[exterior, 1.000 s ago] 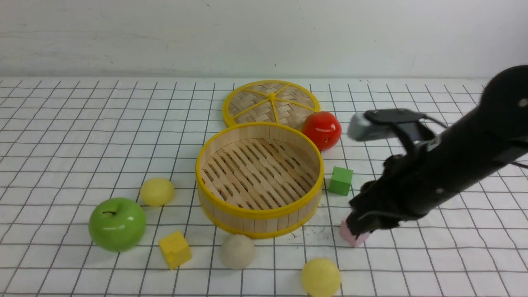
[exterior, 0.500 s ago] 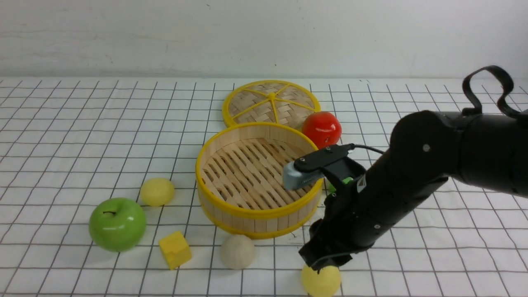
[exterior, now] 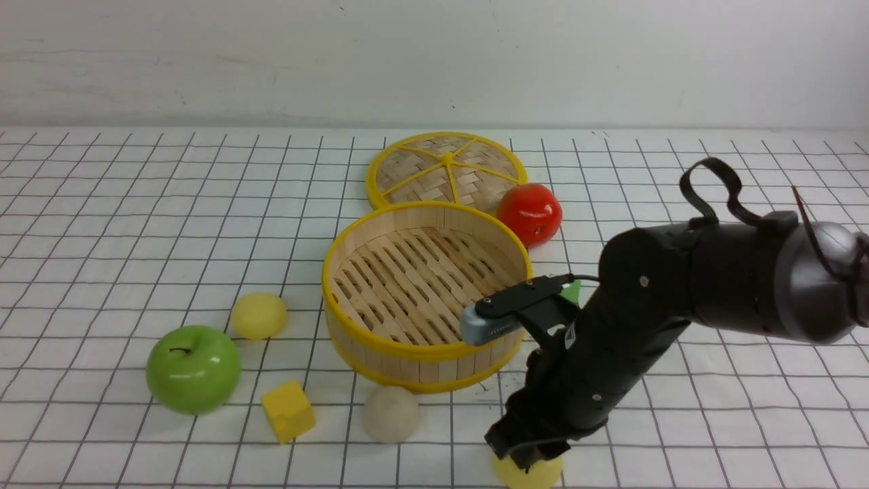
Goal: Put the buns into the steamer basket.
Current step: Use the right arm to grab a steamed stuffed bun, then use the right arm to put the steamed stuffed bun into the steamer, then use the left arm to grab a steamed stuffed bun
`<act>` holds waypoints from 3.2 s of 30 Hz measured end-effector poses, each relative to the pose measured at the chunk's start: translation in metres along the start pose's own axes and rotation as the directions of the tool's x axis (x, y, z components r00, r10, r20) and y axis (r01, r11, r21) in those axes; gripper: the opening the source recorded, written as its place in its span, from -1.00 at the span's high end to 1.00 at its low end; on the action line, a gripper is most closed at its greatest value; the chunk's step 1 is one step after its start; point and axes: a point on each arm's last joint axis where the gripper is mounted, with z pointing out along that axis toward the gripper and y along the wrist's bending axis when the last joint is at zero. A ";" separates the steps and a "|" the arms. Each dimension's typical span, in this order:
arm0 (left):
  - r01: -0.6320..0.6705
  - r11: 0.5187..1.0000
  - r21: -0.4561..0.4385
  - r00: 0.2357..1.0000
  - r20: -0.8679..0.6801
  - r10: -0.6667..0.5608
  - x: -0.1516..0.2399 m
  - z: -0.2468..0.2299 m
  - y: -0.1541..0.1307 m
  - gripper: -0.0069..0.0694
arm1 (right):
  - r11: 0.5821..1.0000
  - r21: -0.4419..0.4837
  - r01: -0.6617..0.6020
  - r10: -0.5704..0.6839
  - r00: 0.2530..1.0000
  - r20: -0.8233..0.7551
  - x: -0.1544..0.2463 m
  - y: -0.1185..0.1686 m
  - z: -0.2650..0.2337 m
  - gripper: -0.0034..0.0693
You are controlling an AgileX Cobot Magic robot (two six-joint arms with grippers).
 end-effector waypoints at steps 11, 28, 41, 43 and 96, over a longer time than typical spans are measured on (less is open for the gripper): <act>0.000 1.000 0.000 1.000 0.000 0.000 0.000 0.000 0.000 0.20 | 1.000 0.003 -0.003 0.003 1.000 -0.007 -0.001 0.000 0.000 0.91; 0.000 1.000 0.000 1.000 0.000 0.000 0.000 0.000 0.000 0.20 | 0.975 0.160 0.155 -0.206 0.899 0.387 -0.084 0.015 -0.103 0.91; 0.001 1.000 0.000 1.000 0.000 -0.001 0.000 0.000 0.000 0.20 | 0.972 0.218 0.092 -0.183 0.874 0.450 -0.110 -0.006 -0.037 0.81; 0.001 1.000 0.000 1.000 0.000 -0.001 0.000 0.000 0.000 0.20 | 0.977 0.207 0.051 -0.139 0.890 0.434 -0.110 -0.010 -0.024 0.74; 0.001 1.000 0.000 1.000 0.000 -0.001 0.000 0.000 0.000 0.20 | 0.923 0.235 -0.304 0.061 0.719 0.692 0.146 0.000 -0.213 0.95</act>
